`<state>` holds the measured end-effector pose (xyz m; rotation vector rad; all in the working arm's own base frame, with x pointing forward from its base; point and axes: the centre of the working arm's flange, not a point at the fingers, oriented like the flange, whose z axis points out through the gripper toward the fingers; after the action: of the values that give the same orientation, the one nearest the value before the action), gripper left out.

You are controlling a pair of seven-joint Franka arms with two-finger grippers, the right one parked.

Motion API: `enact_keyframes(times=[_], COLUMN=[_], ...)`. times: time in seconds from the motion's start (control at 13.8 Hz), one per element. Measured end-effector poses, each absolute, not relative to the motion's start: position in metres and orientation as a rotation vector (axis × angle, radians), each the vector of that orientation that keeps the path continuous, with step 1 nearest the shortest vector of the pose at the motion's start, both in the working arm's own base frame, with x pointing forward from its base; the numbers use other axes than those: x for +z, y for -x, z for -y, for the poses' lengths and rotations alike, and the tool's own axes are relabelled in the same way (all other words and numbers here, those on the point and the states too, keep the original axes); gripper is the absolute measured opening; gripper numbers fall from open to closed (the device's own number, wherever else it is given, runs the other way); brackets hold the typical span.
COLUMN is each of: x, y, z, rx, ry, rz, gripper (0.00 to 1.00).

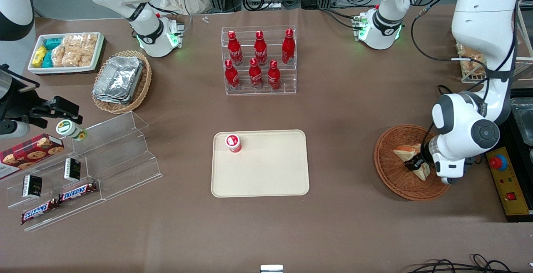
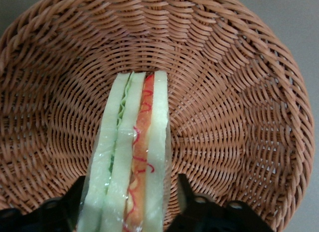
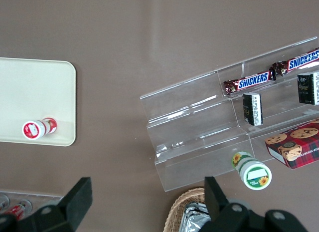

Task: Place sandwich from basket to tray
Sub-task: 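Close the left gripper on the sandwich and lift it up, then carry the held sandwich from the basket over the cream tray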

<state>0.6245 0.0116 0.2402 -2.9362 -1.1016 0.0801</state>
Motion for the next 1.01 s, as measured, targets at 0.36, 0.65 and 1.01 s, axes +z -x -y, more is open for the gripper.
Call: enact_keyframes(times=[0.36, 0.65, 1.01], x=[0.272, 0.367, 0.449], y=[-0.633, -0.63, -0.615], z=[-0.011, -0.002, 0.12], rx=[0.019, 0.085, 0.107], ry=[2.952, 2.981, 3.156], rz=[1.107, 1.019, 0.495], gripper=[0.34, 0.3, 0.19])
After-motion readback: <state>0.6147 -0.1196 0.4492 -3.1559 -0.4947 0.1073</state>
